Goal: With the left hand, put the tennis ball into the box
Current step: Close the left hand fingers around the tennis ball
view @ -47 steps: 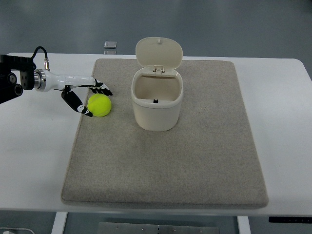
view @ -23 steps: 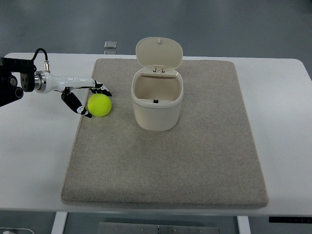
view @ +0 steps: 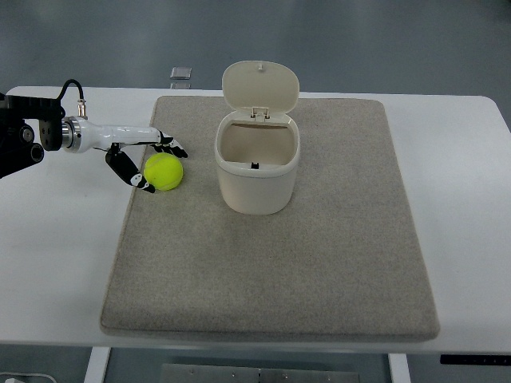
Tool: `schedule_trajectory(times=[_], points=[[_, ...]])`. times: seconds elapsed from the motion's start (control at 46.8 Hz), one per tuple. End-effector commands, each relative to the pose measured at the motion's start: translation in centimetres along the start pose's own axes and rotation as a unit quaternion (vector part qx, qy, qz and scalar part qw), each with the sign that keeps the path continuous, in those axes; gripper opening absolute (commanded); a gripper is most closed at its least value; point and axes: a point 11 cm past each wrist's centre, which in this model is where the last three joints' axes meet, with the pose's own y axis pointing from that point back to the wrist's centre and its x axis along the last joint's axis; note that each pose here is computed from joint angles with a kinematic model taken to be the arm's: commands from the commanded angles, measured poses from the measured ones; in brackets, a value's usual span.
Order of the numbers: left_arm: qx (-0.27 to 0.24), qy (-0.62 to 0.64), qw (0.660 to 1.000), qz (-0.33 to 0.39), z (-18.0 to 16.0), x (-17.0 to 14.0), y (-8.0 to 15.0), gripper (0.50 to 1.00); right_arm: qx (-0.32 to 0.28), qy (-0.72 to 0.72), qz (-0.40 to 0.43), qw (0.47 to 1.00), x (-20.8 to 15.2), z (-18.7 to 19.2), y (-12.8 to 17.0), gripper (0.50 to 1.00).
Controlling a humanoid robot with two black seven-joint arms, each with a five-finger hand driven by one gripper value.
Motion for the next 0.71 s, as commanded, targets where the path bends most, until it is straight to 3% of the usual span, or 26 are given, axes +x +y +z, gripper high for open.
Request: schedule_trajectory(times=[0.0, 0.684], points=[[0.001, 0.004, 1.000, -0.005, -0.22, -0.63, -0.11, 0.864, 0.000, 0.000, 0.000, 1.000, 0.01, 0.00, 0.00, 0.938], [-0.005, -0.006, 1.000, 0.012, 0.13, -0.53, -0.60, 0.780, 0.000, 0.000, 0.000, 1.000, 0.01, 0.00, 0.00, 0.938]])
